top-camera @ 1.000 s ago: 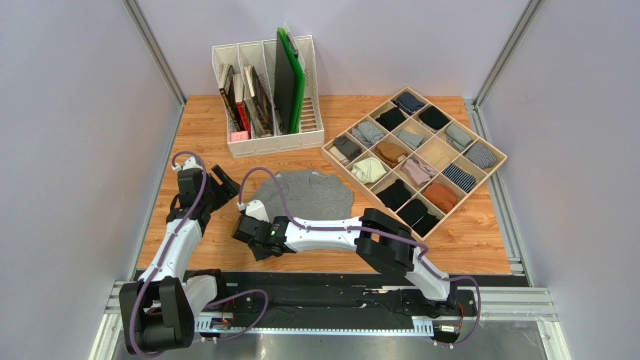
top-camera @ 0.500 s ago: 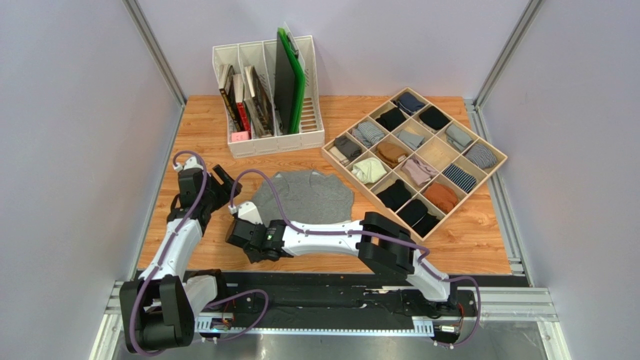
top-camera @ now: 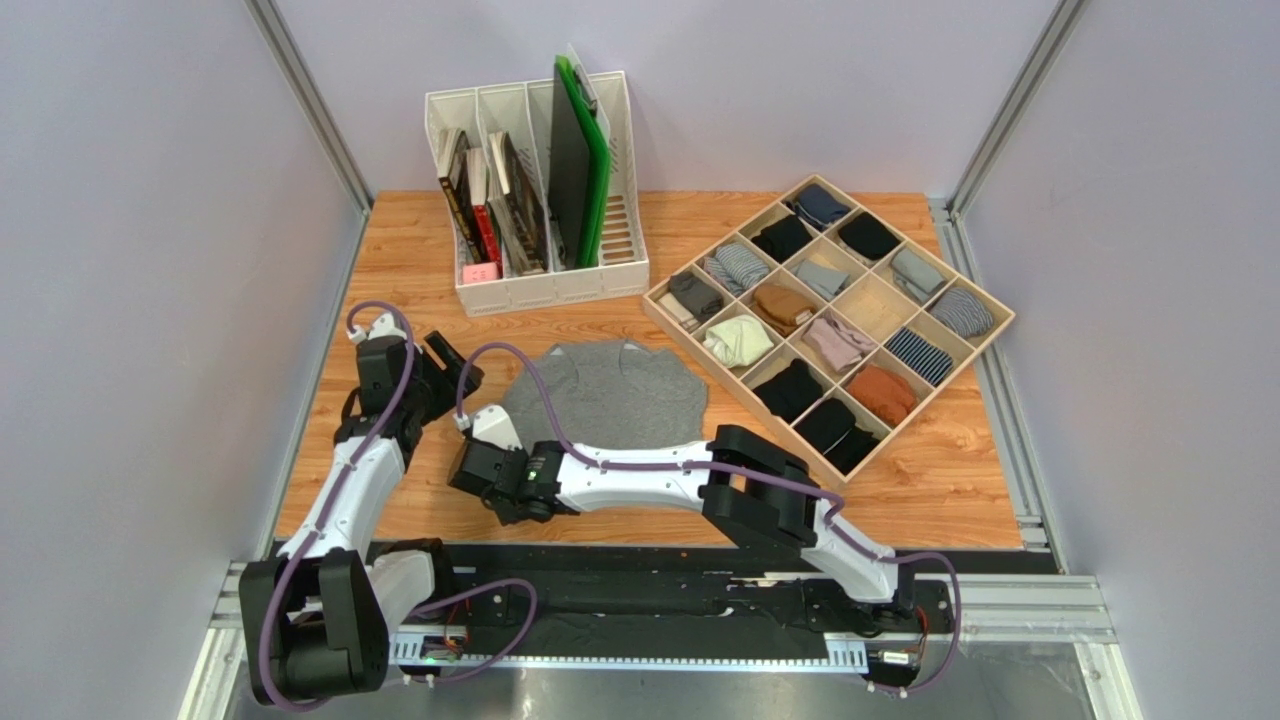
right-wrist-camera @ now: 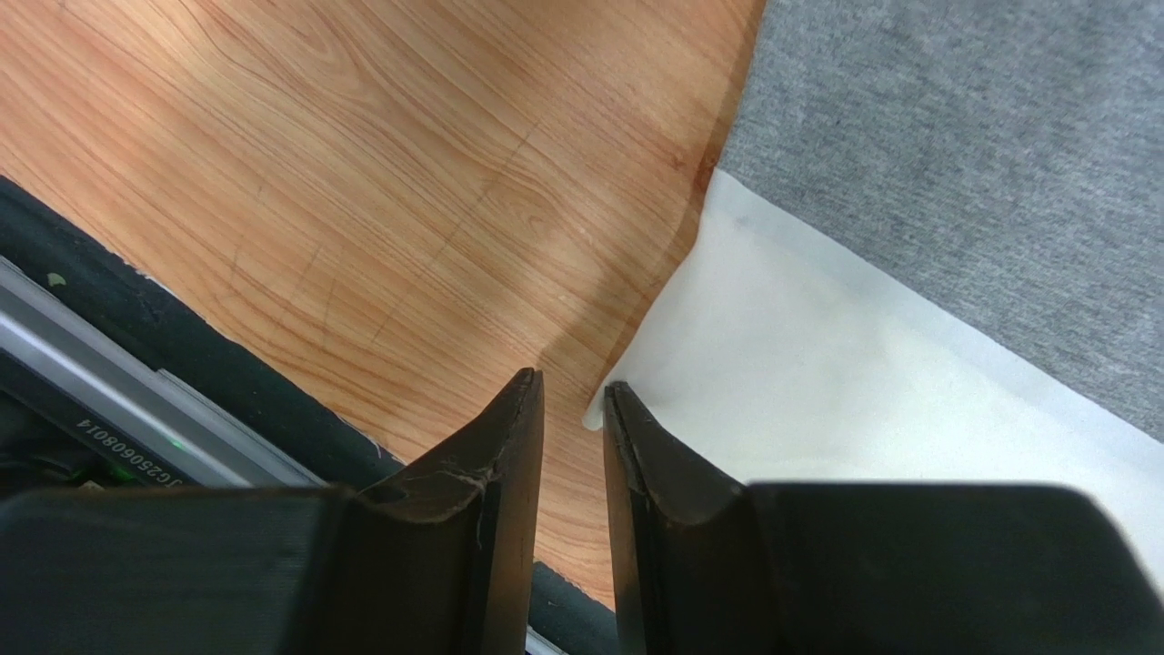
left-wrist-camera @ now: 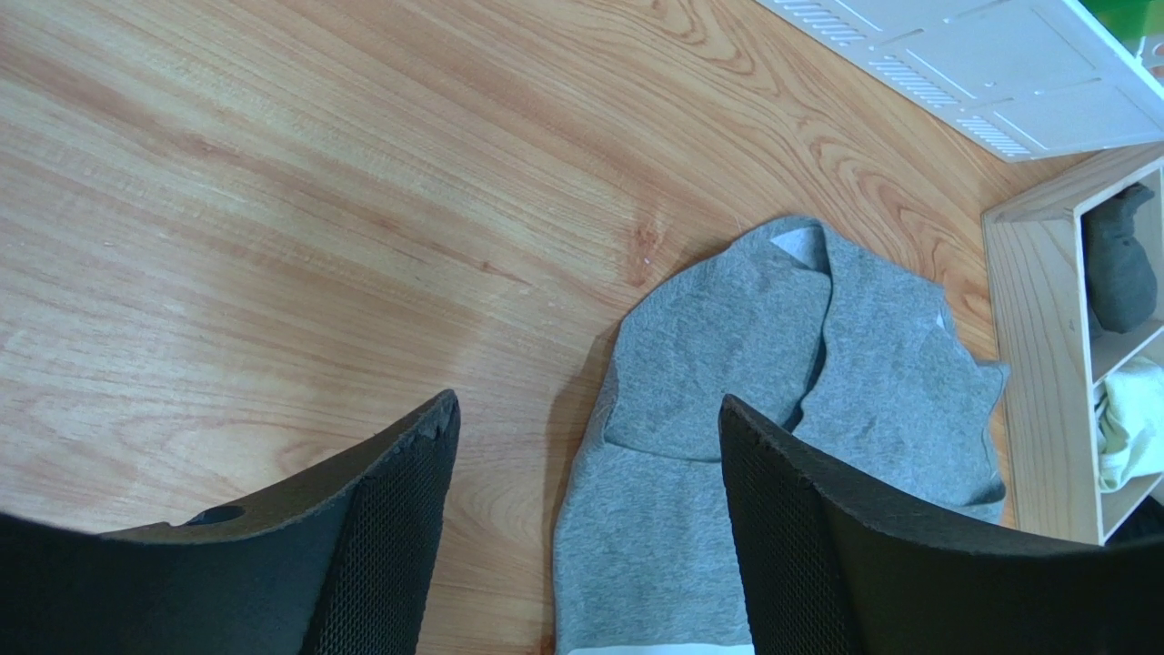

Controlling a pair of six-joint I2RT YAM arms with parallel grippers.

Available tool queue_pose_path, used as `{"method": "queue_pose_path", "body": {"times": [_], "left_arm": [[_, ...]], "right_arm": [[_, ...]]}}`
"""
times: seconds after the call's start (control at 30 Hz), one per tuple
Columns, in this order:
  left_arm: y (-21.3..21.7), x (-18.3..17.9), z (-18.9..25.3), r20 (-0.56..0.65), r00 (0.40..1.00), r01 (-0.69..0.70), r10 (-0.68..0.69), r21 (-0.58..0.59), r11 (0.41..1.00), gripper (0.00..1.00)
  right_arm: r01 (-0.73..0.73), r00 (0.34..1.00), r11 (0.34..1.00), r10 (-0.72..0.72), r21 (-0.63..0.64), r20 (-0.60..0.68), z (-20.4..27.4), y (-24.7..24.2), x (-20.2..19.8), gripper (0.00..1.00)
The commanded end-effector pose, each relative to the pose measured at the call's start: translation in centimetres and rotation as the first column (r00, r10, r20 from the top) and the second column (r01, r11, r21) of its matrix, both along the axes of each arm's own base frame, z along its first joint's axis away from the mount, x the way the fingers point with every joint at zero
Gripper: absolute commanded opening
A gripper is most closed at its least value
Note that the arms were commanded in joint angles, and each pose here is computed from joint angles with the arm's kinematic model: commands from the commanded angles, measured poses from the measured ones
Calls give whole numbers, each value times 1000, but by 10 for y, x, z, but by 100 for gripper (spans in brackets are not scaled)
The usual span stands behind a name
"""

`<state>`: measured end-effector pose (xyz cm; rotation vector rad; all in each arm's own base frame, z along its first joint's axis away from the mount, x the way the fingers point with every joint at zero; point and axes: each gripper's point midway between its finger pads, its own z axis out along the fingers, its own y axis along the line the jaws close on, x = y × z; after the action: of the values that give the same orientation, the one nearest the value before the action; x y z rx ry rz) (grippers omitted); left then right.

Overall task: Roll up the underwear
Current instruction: Fold the underwear at the center of the board.

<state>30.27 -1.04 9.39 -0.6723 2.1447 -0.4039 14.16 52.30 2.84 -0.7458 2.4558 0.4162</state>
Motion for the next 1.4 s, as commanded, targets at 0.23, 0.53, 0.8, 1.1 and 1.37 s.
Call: {"method": "queue_pose_path", "body": {"times": [0.23,0.53,0.8,1.1,1.37], "left_arm": [[1,-1,6,30,999,-11,11,-2,1000,74],[2,-4,5,30,999,-11,11,0,1000,74],[1,-9,-3,9,1000,6,-6,13,1000,68],[-22,-12,-9,19,992,123,-123,-19,992,42],[-42,-23,-21,-42,982,184,-186,-45,982,47]], "right_arm": [[40,999,998,-39,-51,35,-4,-3,8,25],[44,999,996,-44,-79,5,-14,-10,4,5],[42,999,994,-38,99,-39,22,-2,3,0],[53,993,986,-35,158,-111,21,-7,4,0],[57,992,985,-39,160,-118,20,-6,5,0]]}}
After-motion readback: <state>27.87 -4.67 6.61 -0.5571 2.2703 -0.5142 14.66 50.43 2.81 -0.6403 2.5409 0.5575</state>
